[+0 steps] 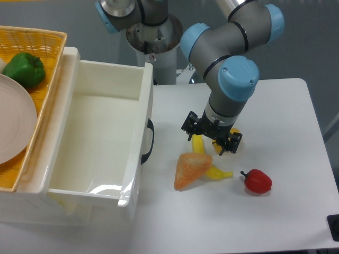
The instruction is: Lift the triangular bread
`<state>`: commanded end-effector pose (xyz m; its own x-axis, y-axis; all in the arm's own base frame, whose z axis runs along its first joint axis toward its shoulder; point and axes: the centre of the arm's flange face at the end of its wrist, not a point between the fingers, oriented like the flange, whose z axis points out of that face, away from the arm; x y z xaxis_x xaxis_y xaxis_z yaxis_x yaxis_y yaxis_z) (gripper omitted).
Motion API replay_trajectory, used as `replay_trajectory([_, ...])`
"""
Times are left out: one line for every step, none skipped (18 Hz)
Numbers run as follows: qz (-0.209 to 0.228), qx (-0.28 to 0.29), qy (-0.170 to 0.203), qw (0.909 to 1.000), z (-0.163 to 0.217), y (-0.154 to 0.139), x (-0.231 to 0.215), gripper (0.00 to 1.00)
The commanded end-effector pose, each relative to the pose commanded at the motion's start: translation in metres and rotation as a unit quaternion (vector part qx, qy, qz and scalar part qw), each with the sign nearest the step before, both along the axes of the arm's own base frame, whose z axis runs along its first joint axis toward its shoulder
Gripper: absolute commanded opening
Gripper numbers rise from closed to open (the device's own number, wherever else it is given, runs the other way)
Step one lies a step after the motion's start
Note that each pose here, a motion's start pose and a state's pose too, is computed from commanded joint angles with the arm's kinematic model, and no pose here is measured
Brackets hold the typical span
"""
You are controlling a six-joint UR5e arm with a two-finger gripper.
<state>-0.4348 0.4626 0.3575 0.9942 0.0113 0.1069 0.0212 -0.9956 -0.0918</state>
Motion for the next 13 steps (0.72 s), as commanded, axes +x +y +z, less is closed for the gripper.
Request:
replay_trajectory([0.001,0.000,0.001,1.0000,0.001,-0.001,0.000,1.00])
replay_trajectory([0.001,0.000,0.001,1.0000,0.001,-0.001,0.000,1.00])
replay_trajectory([0.002,0.001,0.001,1.0000,0.002,-0.002,-0.001,1.00])
replay_trajectory([0.005,0.001,0.001,1.0000,0.002,-0.004,-0.004,1.00])
replay_trajectory([0.007,0.001,0.001,1.0000,0.003,-0.006,-0.005,1.00])
replay_trajectory([0.007,0.001,0.001,1.0000,0.004,-0.007,-0.005,1.00])
replay_trajectory([0.007,0.001,0.001,1.0000,0.003,-0.006,-0.005,1.00])
replay_trajectory([0.005,0.000,0.000,1.0000,0.001,-0.005,-0.003,1.00])
replay_trajectory([0.006,0.000,-0.001,1.0000,0.000,-0.004,-0.004,1.00])
replay_trajectory([0.007,-0.001,-0.002,1.0000,-0.001,-0.004,-0.002,1.00])
replay_trajectory([0.007,-0.002,-0.006,1.0000,-0.005,-0.004,0.000,1.00])
replay_trajectory([0.007,-0.003,-0.008,0.9999,-0.008,-0.005,0.001,1.00])
replay_trajectory([0.006,-0.003,-0.008,0.9999,-0.008,-0.004,0.001,1.00])
